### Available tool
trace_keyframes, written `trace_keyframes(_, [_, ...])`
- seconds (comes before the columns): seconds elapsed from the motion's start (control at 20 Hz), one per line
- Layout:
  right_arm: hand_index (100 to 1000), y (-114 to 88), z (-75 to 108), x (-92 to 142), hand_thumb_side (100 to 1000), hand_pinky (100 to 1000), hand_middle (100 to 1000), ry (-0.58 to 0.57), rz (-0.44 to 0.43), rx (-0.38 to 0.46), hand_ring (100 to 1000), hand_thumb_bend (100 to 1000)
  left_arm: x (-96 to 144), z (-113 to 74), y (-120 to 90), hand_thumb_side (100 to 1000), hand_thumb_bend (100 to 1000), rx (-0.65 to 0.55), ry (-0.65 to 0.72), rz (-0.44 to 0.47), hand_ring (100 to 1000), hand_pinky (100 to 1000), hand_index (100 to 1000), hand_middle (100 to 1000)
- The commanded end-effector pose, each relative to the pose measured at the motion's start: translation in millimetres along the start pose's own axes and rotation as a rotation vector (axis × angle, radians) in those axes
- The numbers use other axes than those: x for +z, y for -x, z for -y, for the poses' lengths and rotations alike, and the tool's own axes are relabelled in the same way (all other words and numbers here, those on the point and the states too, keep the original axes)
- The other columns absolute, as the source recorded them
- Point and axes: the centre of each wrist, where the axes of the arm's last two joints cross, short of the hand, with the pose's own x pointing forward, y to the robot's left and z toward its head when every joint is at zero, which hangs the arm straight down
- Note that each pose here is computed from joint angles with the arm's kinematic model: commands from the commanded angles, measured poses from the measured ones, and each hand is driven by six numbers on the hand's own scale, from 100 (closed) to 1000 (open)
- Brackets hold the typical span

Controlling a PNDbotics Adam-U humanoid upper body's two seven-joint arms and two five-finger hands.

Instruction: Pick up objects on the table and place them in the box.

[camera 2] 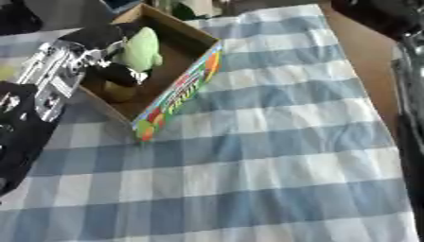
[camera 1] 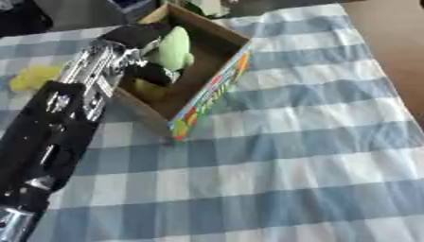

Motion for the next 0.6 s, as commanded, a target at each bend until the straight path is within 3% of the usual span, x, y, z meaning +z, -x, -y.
trace_keyframes(0.05, [860, -5.7, 7.4, 0.1, 773, 842, 553, 0.015, 0.011, 0.026, 847, 437, 5.5, -19.1, 6.8, 1000, 441, 0.012, -0.082, -0.006, 993, 867, 1000, 988])
trace_keyframes(0.3, [860, -5.8, 7.4, 0.8, 774, 841, 550, 0.011, 0.006, 0.026, 846, 437, 3.4, -15.6, 7.6, 1000, 503, 0.045, -0.064, -0.002, 1000, 892, 1000, 1000])
trace_keyframes(0.45, [860, -5.8, 7.7, 1.2, 773, 841, 548, 0.015, 0.003, 0.025, 846, 435, 4.0, -18.3, 7.2, 1000, 467, 0.055, -0.073, 0.009, 1000, 893, 1000, 1000])
trace_keyframes(0.55, [859, -5.7, 7.4, 1.5, 771, 840, 547, 0.014, 0.0, 0.024, 845, 435, 4.7, -21.2, 6.2, 1000, 359, 0.074, -0.095, 0.026, 1000, 899, 1000, 1000])
trace_keyframes(0.6, [859, -5.5, 7.3, 1.7, 771, 840, 546, 0.013, -0.001, 0.023, 845, 434, 5.3, -22.5, 6.0, 1000, 169, 0.082, -0.109, 0.036, 1000, 915, 1000, 1000])
